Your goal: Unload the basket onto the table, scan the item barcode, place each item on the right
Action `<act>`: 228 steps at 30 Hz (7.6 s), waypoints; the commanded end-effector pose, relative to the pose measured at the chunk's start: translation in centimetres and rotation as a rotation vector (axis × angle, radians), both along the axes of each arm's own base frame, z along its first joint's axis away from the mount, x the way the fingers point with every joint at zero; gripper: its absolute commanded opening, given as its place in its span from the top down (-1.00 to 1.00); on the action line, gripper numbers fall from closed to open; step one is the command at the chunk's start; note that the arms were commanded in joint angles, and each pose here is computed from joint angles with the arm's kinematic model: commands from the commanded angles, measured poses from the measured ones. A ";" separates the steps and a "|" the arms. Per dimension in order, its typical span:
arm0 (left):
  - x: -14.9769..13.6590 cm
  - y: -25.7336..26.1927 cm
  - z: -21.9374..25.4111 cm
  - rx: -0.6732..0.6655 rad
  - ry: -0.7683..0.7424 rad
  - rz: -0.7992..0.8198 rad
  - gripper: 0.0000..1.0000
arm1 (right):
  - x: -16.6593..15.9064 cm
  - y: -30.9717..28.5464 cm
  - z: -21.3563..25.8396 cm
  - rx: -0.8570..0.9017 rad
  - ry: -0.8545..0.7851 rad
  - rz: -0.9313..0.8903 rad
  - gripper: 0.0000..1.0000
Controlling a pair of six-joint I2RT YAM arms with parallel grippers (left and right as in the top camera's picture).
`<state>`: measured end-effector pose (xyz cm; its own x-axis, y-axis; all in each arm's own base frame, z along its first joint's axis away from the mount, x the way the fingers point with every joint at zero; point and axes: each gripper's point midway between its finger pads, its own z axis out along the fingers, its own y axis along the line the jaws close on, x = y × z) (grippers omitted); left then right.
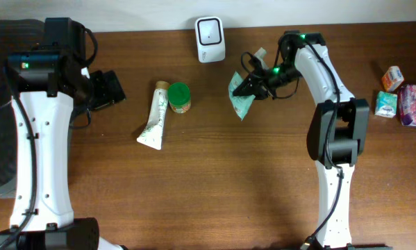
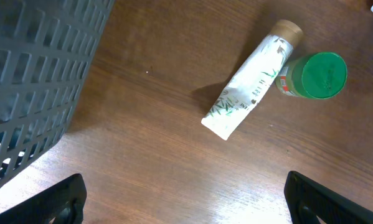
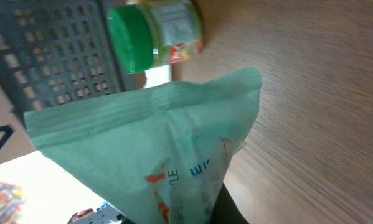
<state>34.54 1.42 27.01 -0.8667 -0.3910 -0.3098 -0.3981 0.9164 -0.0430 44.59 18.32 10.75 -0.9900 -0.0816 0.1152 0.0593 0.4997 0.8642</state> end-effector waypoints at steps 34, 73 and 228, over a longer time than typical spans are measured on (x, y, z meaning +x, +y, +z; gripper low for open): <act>-0.3 0.4 0.6 0.006 -0.018 0.015 -0.99 | -3.3 -10.4 -6.7 -0.902 0.094 0.069 0.92; -0.3 0.4 0.6 0.006 -0.018 0.015 -0.98 | 0.1 -5.5 -4.5 -0.997 -0.152 0.026 0.91; -0.3 0.4 0.6 0.006 -0.018 0.015 -0.98 | 0.0 -2.1 -9.9 -0.357 -0.086 -0.127 0.92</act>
<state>34.54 1.42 27.01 -0.8667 -0.3910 -0.3098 -0.3981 0.9164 -0.0430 44.81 15.65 1.63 -0.9970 0.0768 0.0031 0.0627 0.7890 0.6112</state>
